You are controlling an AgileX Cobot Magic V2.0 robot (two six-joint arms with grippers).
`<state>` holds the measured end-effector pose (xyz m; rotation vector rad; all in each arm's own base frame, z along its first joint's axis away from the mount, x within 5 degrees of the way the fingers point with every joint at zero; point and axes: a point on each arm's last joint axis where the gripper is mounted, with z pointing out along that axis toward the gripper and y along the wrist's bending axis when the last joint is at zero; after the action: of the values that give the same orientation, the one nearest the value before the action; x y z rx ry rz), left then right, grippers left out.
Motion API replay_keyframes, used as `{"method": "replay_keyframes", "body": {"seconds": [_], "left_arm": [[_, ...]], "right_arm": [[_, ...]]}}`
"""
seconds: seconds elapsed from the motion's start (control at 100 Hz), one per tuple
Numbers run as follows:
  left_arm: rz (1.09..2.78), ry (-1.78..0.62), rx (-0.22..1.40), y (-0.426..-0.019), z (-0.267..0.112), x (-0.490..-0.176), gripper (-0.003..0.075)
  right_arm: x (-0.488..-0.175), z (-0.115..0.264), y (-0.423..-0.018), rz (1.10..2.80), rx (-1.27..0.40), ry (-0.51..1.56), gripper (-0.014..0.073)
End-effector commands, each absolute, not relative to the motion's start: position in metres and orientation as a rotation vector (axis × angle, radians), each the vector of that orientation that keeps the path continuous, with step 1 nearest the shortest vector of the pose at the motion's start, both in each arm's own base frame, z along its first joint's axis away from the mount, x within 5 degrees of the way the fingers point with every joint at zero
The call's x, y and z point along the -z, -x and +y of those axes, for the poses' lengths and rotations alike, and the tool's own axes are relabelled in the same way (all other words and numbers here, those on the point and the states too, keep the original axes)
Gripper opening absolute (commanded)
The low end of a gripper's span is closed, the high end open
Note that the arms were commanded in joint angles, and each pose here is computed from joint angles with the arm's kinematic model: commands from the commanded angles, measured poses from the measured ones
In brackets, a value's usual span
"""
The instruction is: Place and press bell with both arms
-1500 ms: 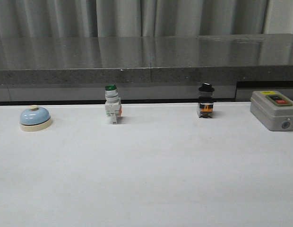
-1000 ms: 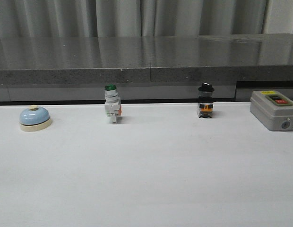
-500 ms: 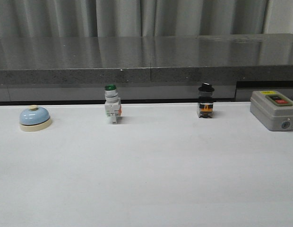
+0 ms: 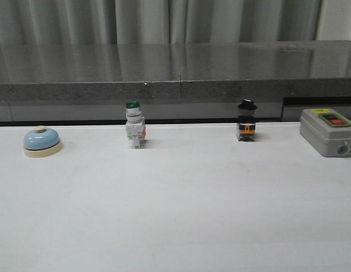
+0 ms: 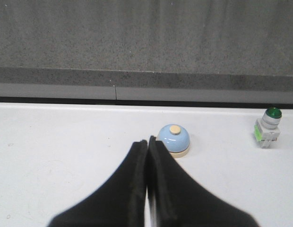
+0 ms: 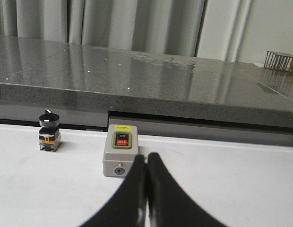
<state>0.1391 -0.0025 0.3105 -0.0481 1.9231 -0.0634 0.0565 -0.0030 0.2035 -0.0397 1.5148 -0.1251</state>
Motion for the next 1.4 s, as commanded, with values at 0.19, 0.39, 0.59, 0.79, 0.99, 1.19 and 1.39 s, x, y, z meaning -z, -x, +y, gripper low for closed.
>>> {"method": "replay_keyframes", "body": {"seconds": [0.19,0.39,0.59,0.79,0.99,1.19,1.39], "left_arm": [[1.926,0.042,0.072,-0.2,-0.004,-0.346,0.0325],[1.978,0.116,0.157,-0.239,-0.007,-0.348,0.0614],[2.122,0.127,0.189,-0.279,-0.01,-0.342,0.0597],[2.242,0.123,0.199,-0.322,-0.012,-0.333,0.0597],[2.345,0.108,0.211,-0.364,-0.018,-0.313,0.0597],[2.44,0.049,0.233,-0.403,-0.039,-0.282,0.0597],[2.564,0.037,0.241,-0.432,-0.045,-0.248,0.0597]], "right_arm": [[-0.217,-0.002,-0.054,1.399,0.136,0.047,-0.006],[-0.217,-0.002,-0.054,1.399,0.136,0.047,-0.006],[-0.217,-0.002,-0.054,1.399,0.136,0.047,-0.006],[-0.217,-0.002,-0.054,1.399,0.136,0.047,-0.006],[-0.217,-0.002,-0.054,1.399,0.136,0.047,-0.006],[-0.217,-0.002,-0.054,1.399,0.136,0.047,-0.006],[-0.217,-0.002,-0.054,1.4,0.136,0.047,-0.006]]}}
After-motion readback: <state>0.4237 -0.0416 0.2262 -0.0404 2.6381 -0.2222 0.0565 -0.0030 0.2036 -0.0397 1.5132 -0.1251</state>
